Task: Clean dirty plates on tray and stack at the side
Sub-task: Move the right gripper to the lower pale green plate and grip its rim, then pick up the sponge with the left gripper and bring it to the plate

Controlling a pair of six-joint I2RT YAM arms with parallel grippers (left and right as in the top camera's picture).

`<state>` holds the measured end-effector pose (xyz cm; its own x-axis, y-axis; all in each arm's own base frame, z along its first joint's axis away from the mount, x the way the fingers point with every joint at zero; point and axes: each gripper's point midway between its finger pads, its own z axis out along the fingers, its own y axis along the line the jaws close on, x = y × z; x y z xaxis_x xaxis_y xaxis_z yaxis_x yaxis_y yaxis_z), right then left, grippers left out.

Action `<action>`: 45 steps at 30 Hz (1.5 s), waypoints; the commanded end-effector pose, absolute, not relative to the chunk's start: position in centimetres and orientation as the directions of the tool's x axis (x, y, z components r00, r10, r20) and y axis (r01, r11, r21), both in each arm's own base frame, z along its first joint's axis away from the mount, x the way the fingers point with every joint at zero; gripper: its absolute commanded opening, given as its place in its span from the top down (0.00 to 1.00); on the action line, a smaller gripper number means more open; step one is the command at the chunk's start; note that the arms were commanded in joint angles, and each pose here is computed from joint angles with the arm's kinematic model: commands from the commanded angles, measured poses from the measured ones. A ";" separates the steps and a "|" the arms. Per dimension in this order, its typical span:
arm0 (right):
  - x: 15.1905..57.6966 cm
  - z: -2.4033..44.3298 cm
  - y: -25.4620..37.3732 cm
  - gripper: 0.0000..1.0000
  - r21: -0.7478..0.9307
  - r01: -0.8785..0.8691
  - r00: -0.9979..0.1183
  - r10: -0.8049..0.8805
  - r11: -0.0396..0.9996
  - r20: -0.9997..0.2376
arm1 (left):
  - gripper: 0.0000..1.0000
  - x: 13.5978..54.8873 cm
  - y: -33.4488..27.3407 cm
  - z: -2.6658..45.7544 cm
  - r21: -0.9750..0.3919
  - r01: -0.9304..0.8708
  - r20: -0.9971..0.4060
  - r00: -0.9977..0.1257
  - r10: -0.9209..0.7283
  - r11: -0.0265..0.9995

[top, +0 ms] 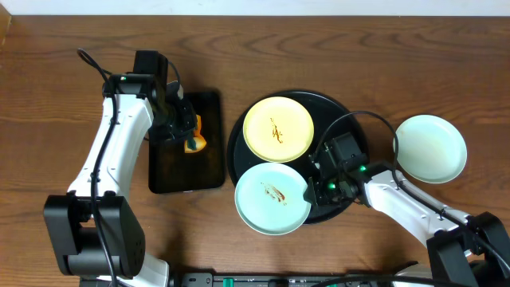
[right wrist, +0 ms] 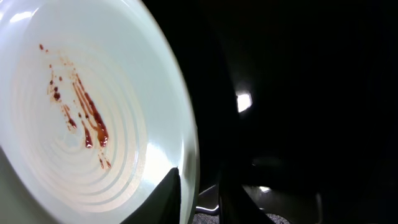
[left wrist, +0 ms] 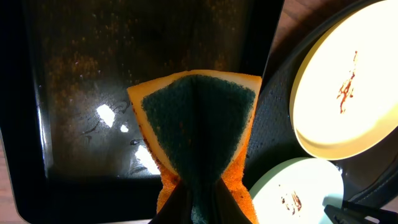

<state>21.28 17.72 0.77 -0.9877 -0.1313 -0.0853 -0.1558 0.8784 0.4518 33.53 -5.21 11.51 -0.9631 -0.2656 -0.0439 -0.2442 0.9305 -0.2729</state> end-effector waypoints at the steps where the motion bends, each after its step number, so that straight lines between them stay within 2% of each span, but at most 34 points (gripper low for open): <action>1: 20.8 0.4 17.7 0.85 0.445 -0.132 -0.991 -0.116 0.886 -0.063 | 0.92 33.4 -4.8 12.3 -0.265 -0.246 -0.072 -0.959 -0.273 0.932; 5: 21.1 0.2 17.3 0.98 0.423 -0.128 -0.992 -0.107 0.897 -0.073 | 0.92 33.4 -4.8 12.3 -0.265 -0.246 -0.072 -0.959 -0.273 0.932; 7: 21.2 0.1 17.2 0.99 0.414 -0.124 -0.992 -0.101 0.902 -0.076 | 0.92 33.4 -4.8 12.3 -0.265 -0.246 -0.071 -0.959 -0.273 0.932; 12: 21.9 -0.1 16.1 0.99 0.366 -0.110 -0.992 -0.080 0.924 -0.095 | 0.92 33.4 -5.0 12.4 -0.274 -0.231 -0.072 -0.963 -0.260 0.933; 16: 23.3 0.6 14.4 0.99 0.312 -0.077 -0.991 -0.037 0.947 -0.131 | 0.92 33.7 -3.2 12.0 -0.174 -0.261 -0.106 -0.954 -0.281 0.950; 21: 25.7 3.2 12.1 0.99 0.211 -0.069 -0.971 -0.017 0.975 -0.237 | 0.92 34.2 -2.5 10.5 -0.140 -0.268 -0.116 -0.952 -0.285 0.953; 28: 28.7 6.9 8.8 0.99 0.060 -0.017 -0.913 0.009 0.998 -0.408 | 0.92 34.2 -2.9 7.2 -0.136 -0.216 -0.047 -0.973 -0.224 0.967; 40: 28.0 6.5 8.3 0.99 0.030 -0.008 -0.923 0.004 1.000 -0.384 | 0.92 32.5 -2.9 0.4 -0.082 -0.230 0.161 -0.963 -0.215 0.970; 45: 28.0 6.5 8.2 0.99 0.030 -0.008 -0.924 0.004 1.000 -0.382 | 0.93 32.1 -2.9 -0.6 -0.073 -0.233 0.195 -0.957 -0.215 0.970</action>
